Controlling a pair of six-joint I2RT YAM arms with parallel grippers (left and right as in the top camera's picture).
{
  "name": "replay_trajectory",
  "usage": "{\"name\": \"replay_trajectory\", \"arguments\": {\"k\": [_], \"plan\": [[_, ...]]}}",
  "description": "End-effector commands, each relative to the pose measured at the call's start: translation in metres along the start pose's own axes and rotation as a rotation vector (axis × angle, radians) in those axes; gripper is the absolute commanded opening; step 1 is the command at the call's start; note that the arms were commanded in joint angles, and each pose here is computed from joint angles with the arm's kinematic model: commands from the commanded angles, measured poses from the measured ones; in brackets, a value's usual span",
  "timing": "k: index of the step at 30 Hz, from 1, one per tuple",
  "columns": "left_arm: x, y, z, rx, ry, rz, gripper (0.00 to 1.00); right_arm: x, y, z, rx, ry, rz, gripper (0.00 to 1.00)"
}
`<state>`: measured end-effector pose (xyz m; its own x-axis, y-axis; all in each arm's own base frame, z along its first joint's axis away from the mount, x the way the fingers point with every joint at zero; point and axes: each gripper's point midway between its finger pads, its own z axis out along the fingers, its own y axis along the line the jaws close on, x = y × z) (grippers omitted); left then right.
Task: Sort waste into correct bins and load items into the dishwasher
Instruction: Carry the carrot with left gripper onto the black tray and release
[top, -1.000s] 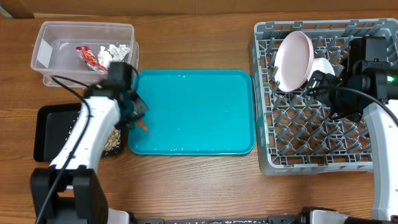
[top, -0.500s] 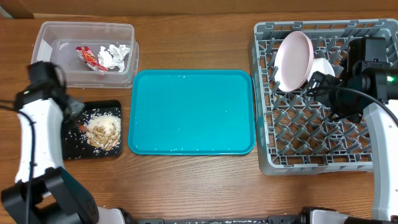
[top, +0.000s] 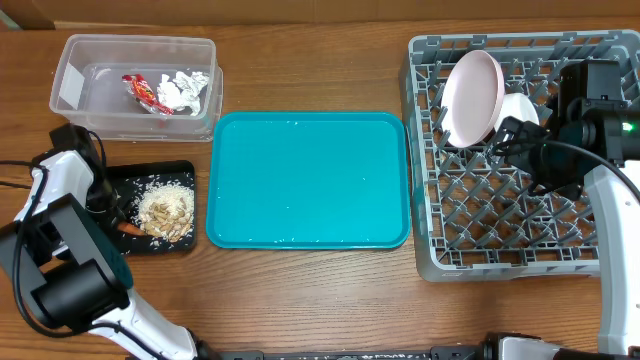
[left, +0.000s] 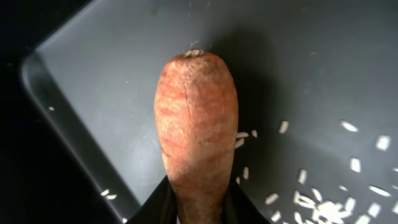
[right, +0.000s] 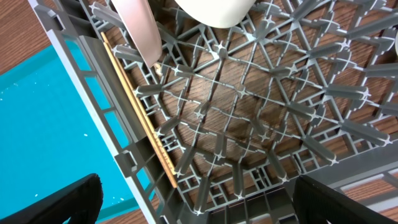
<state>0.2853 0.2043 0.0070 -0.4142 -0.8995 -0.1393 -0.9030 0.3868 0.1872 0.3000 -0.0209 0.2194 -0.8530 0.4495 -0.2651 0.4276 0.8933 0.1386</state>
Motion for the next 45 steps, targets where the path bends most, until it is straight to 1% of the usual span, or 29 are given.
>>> {"name": "replay_trajectory", "arguments": {"k": [1,2,5,8,9,11,15,19,21,22,24,25,26,27,28,31,33,37,42,44,45], "plan": [[-0.001,-0.001,0.007,-0.011,0.012,0.023,0.04,-0.003,0.000,-0.003,-0.006,-0.011,-0.003,1.00],[-0.001,-0.001,0.007,-0.010,0.012,0.023,0.07,-0.003,0.000,-0.003,-0.005,-0.010,-0.003,1.00],[-0.001,-0.001,0.007,-0.009,0.014,0.037,0.27,-0.003,0.000,-0.003,-0.005,-0.009,-0.003,1.00],[-0.001,-0.001,0.006,-0.008,0.012,0.064,0.55,-0.003,0.000,-0.003,-0.005,-0.009,-0.003,1.00],[-0.002,-0.001,0.004,-0.008,0.013,0.070,0.62,-0.003,0.000,-0.003,-0.005,-0.009,-0.003,1.00],[-0.004,-0.001,-0.004,-0.007,0.013,0.071,0.68,-0.003,0.000,-0.003,-0.005,-0.009,-0.003,1.00],[-0.017,-0.006,-0.038,0.036,-0.011,0.066,0.71,-0.006,0.002,-0.003,-0.011,-0.024,-0.003,1.00],[-0.030,-0.022,-0.089,0.133,-0.084,0.096,0.73,-0.020,0.014,-0.004,-0.072,-0.075,-0.004,1.00],[-0.026,-0.052,-0.128,0.268,-0.137,0.205,0.74,-0.033,0.040,-0.009,-0.203,-0.121,-0.032,1.00],[-0.022,-0.064,-0.141,0.320,-0.160,0.268,0.74,-0.036,0.057,-0.013,-0.279,-0.136,-0.079,1.00],[-0.004,-0.095,-0.172,0.431,-0.217,0.444,0.77,-0.037,0.093,-0.023,-0.427,-0.167,-0.195,1.00],[0.019,-0.115,-0.191,0.488,-0.251,0.605,0.84,-0.036,0.117,-0.029,-0.500,-0.193,-0.271,1.00],[0.033,-0.123,-0.197,0.508,-0.258,0.691,0.88,-0.034,0.128,-0.030,-0.519,-0.203,-0.312,1.00],[0.068,-0.133,-0.201,0.503,-0.238,0.857,0.95,-0.026,0.149,-0.026,-0.529,-0.206,-0.405,1.00],[0.087,-0.132,-0.200,0.480,-0.204,0.921,0.95,-0.021,0.154,-0.020,-0.514,-0.197,-0.441,1.00],[0.133,-0.114,-0.193,0.397,-0.072,1.023,0.96,-0.008,0.148,0.005,-0.393,-0.133,-0.476,1.00],[0.156,-0.094,-0.189,0.330,0.032,1.034,1.00,-0.001,0.138,0.019,-0.326,-0.079,-0.470,1.00],[0.179,-0.056,-0.190,0.226,0.181,0.991,1.00,0.010,0.116,0.023,-0.280,0.005,-0.423,1.00],[0.184,-0.038,-0.206,0.267,0.138,0.994,1.00,0.020,0.087,0.021,-0.230,0.083,-0.346,1.00],[0.186,-0.028,-0.214,0.304,0.090,0.995,1.00,0.026,0.076,0.022,-0.209,0.119,-0.324,1.00],[0.188,-0.021,-0.220,0.348,0.032,0.988,1.00,0.031,0.068,0.023,-0.201,0.131,-0.310,1.00]]}}
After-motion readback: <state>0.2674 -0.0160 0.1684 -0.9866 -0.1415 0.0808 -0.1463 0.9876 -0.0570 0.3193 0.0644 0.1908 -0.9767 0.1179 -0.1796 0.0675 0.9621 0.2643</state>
